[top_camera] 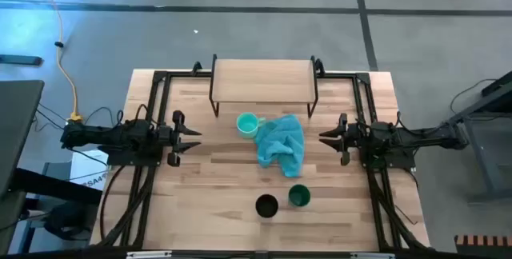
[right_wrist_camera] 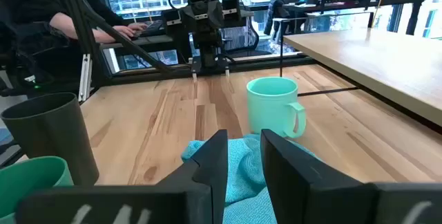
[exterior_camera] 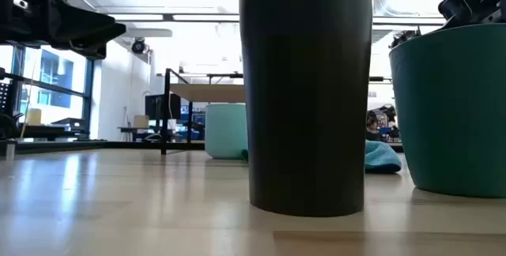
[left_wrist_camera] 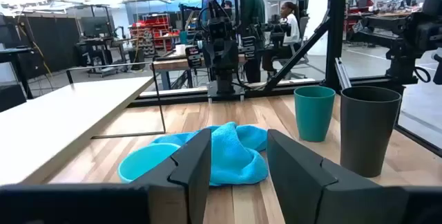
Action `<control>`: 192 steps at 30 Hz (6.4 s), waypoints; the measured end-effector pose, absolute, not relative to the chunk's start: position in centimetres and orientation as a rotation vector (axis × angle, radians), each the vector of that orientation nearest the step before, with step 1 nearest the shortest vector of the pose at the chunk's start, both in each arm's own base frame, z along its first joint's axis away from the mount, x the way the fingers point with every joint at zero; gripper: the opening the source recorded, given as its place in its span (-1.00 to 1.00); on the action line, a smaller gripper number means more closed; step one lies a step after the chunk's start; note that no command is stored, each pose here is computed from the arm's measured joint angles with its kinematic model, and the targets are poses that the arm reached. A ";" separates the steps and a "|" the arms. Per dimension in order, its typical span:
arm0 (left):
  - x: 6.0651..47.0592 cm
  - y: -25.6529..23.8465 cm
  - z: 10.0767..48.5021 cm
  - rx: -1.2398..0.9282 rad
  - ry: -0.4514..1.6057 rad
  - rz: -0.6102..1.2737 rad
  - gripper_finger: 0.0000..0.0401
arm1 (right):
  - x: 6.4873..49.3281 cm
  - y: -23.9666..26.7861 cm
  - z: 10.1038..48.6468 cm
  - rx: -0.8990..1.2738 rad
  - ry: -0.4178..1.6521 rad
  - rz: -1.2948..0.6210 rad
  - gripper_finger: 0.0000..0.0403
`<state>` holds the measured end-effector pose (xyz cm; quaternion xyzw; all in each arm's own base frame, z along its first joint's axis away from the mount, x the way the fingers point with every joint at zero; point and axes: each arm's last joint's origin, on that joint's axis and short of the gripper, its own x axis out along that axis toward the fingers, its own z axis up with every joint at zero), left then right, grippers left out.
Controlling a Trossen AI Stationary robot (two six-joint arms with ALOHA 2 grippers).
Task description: Stack small to large cups/mugs on shelf
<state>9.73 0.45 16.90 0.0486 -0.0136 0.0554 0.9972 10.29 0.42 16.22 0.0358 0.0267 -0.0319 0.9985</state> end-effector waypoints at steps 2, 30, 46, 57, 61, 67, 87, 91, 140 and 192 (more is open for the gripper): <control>9.7 0.4 16.9 0.097 -0.027 0.111 -0.36 | 10.3 0.4 16.2 0.072 0.053 -0.063 -0.61; 9.7 0.4 16.9 0.098 -0.027 0.111 -0.36 | 10.3 0.4 16.2 0.071 0.054 -0.063 -0.61; 9.7 0.5 16.9 0.097 -0.027 0.111 -0.36 | 10.3 0.4 16.2 0.072 0.053 -0.064 -0.61; 9.7 0.4 16.9 0.097 -0.027 0.111 -0.36 | 10.3 0.4 16.2 0.072 0.053 -0.064 -0.61; 9.7 0.4 16.9 0.097 -0.027 0.111 -0.36 | 10.3 0.4 16.2 0.072 0.054 -0.064 -0.61; 9.7 0.4 16.9 0.098 -0.027 0.111 -0.36 | 10.3 0.4 16.2 0.072 0.053 -0.063 -0.61; 9.4 -0.2 18.9 -0.542 -0.210 -0.166 -0.36 | 10.3 0.4 16.2 0.071 0.053 -0.063 -0.61; 9.2 -0.1 19.8 -0.658 -0.294 -0.204 -0.36 | 10.3 0.4 16.2 0.072 0.054 -0.063 -0.61; 12.2 0.4 18.2 -0.973 -0.075 0.066 -0.36 | 11.5 1.0 18.1 0.879 -0.065 0.109 -0.61; 30.6 9.4 24.8 -0.766 0.881 0.826 -0.37 | 11.8 1.0 18.1 0.807 -0.065 0.103 -0.61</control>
